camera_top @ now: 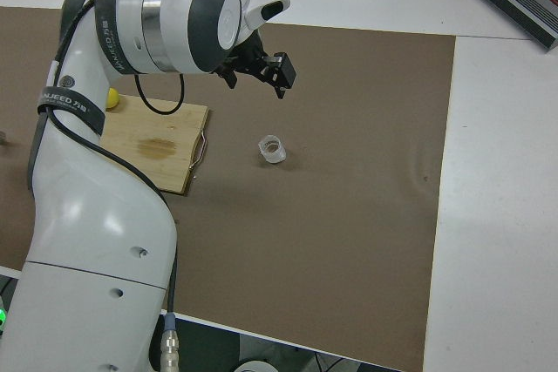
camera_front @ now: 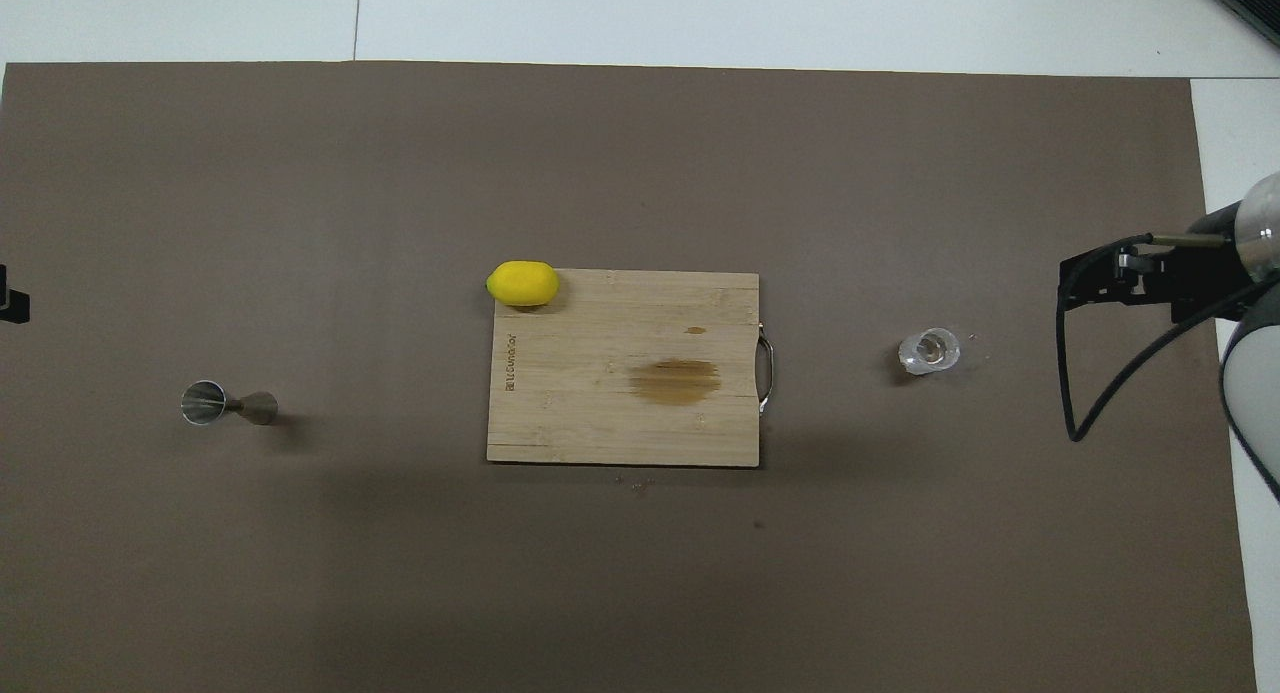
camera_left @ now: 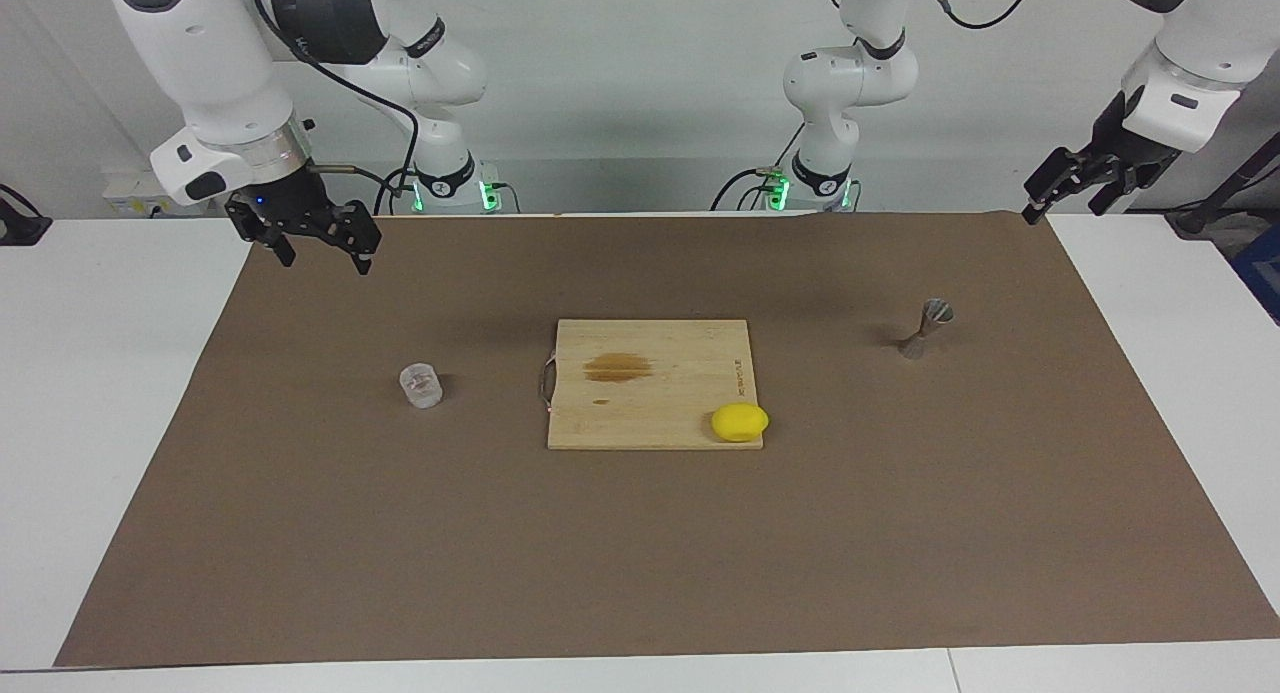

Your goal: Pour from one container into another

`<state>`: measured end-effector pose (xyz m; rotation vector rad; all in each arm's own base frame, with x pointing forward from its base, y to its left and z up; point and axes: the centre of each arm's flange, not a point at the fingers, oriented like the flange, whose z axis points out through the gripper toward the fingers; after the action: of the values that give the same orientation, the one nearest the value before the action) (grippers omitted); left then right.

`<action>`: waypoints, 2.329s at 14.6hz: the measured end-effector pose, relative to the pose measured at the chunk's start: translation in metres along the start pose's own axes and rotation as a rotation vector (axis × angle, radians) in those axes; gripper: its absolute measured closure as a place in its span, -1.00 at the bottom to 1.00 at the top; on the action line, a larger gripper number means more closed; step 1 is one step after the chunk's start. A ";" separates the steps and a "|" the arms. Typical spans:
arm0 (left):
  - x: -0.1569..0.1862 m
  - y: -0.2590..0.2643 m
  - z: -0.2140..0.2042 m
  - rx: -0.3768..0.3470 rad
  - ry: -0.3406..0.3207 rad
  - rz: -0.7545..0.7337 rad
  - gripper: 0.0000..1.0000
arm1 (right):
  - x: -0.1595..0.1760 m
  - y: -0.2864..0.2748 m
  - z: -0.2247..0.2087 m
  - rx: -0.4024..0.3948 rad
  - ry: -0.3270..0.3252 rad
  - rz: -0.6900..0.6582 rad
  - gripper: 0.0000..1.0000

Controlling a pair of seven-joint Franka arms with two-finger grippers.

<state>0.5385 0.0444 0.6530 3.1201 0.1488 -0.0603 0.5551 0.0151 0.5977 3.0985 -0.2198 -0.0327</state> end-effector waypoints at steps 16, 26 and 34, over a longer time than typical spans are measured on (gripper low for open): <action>0.000 0.001 0.000 -0.001 0.003 -0.001 -1.00 | 0.000 0.000 0.000 0.000 0.000 0.000 -1.00; 0.014 0.013 0.038 -0.009 0.142 0.013 -1.00 | 0.000 0.000 0.000 0.000 0.000 0.000 -1.00; -0.017 0.055 0.077 -0.018 0.178 0.092 -1.00 | 0.000 0.000 0.000 0.000 0.000 0.000 -1.00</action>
<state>0.5240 -0.0136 0.5774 3.1054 0.0072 0.2188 0.5551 0.0152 0.5978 3.0985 -0.2196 -0.0326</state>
